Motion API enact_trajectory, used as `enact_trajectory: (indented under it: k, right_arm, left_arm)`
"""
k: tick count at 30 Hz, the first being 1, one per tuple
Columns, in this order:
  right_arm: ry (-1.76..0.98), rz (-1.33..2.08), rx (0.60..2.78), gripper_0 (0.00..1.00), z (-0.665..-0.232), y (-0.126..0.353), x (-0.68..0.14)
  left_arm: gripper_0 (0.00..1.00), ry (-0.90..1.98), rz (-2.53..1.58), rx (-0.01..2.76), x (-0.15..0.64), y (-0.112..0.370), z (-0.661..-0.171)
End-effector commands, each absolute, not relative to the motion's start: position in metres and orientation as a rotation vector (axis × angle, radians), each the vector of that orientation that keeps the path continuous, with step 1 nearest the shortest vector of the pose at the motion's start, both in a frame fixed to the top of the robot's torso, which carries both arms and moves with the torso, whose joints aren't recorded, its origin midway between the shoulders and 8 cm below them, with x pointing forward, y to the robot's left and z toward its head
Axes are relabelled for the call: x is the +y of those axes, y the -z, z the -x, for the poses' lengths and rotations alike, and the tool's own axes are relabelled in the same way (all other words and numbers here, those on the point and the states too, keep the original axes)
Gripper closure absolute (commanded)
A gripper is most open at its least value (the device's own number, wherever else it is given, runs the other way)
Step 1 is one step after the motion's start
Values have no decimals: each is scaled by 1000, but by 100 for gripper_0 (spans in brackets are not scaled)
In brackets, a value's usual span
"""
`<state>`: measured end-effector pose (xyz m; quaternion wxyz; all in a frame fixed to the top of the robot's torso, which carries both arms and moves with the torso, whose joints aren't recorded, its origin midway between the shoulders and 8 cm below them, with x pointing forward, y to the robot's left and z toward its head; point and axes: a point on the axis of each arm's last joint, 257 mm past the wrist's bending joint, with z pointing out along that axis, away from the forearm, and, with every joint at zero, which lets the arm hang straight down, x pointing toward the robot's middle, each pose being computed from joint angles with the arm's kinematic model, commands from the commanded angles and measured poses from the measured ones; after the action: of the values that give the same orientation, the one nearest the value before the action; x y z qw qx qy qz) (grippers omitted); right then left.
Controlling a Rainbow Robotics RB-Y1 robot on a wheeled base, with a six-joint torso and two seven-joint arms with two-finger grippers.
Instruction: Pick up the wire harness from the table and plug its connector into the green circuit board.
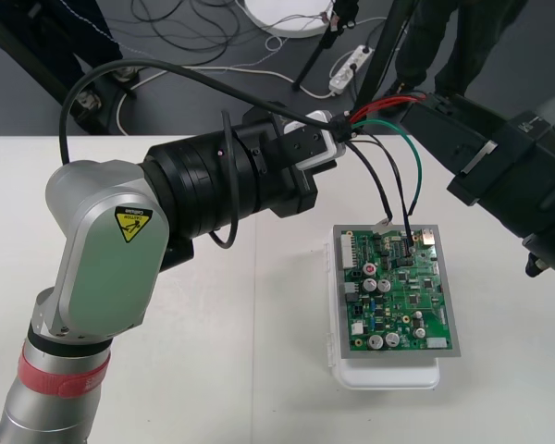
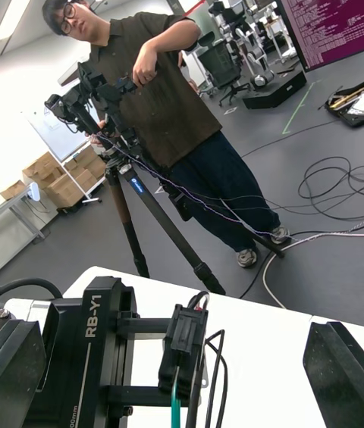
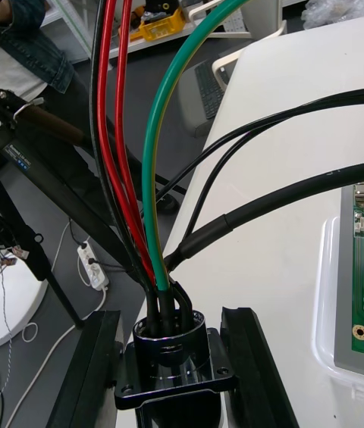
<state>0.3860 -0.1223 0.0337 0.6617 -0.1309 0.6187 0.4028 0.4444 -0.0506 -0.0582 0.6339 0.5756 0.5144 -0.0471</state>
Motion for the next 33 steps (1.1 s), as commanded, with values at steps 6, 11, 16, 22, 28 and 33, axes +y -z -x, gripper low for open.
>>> enact_trajectory:
  k: [6,11,16,22,28,33]
  right_arm:
    - [-924,291,1370,0,-387,-47,-122]
    - [-925,291,1370,0,-387,-47,-122]
    - [-930,297,1369,66,-385,-47,-120]
    - [-896,317,1353,100,-387,-50,-123]
    - [-907,329,1335,100,-386,-54,-123]
    - [-916,331,1333,100,-385,-54,-123]
  left_arm:
    - [100,155,-1214,1147,-54,29,-439]
    - [100,154,-1213,1148,-54,29,-439]
    - [100,154,-1213,1148,-54,29,-439]
    - [100,154,-1213,1148,-54,29,-439]
    - [100,155,-1214,1148,-54,29,-439]
    - [100,154,-1213,1149,-53,30,-439]
